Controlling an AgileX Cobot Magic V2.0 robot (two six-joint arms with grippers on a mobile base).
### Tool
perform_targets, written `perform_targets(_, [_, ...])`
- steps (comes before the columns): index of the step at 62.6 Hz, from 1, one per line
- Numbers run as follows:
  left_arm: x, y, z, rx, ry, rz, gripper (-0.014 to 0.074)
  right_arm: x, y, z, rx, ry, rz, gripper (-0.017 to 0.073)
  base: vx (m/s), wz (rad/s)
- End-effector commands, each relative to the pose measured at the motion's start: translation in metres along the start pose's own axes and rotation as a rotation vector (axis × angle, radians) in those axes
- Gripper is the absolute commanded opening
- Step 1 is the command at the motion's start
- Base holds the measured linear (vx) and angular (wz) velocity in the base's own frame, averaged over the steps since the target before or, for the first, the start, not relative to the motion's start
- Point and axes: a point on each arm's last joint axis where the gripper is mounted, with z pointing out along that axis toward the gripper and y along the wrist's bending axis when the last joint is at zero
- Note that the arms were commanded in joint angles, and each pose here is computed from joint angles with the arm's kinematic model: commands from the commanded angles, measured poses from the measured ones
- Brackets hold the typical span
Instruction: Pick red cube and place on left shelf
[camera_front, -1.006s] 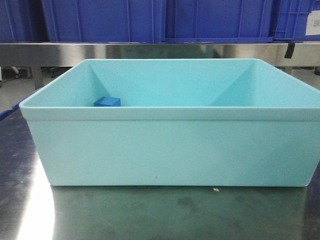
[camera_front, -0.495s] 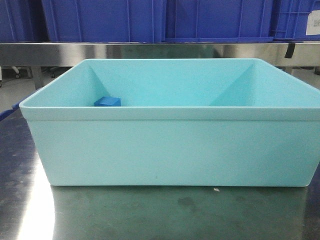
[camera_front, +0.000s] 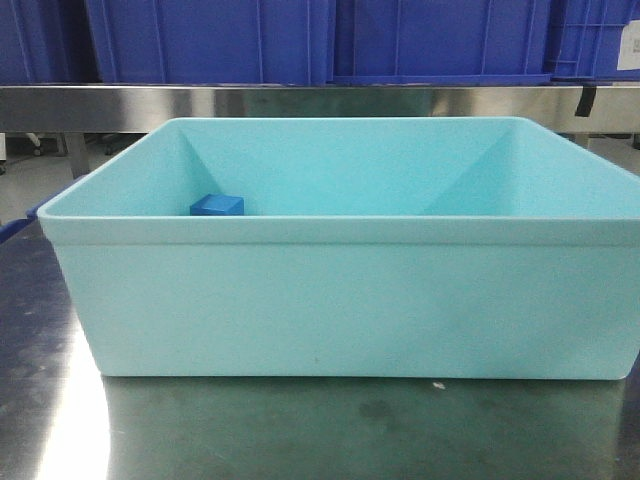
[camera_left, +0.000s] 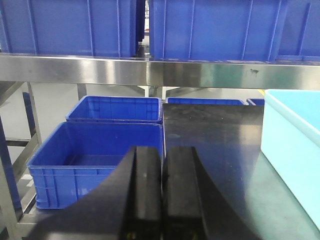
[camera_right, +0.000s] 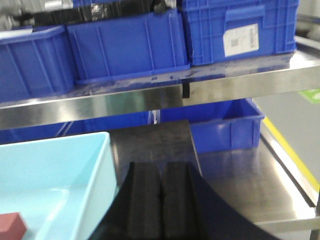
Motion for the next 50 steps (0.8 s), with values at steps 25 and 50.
perform_targets(25, [-0.001,0.001,0.000,-0.003,-0.079,-0.009,0.0101,-0.124,0.075,0.061,-0.409,0.259,-0.079,0.0054,0.00,0.00])
perform_targets(50, [-0.001,0.001,0.000,-0.003,-0.079,-0.009,0.0101,-0.100,0.181,0.177,-0.545,0.741,-0.217,0.0055,0.00,0.00])
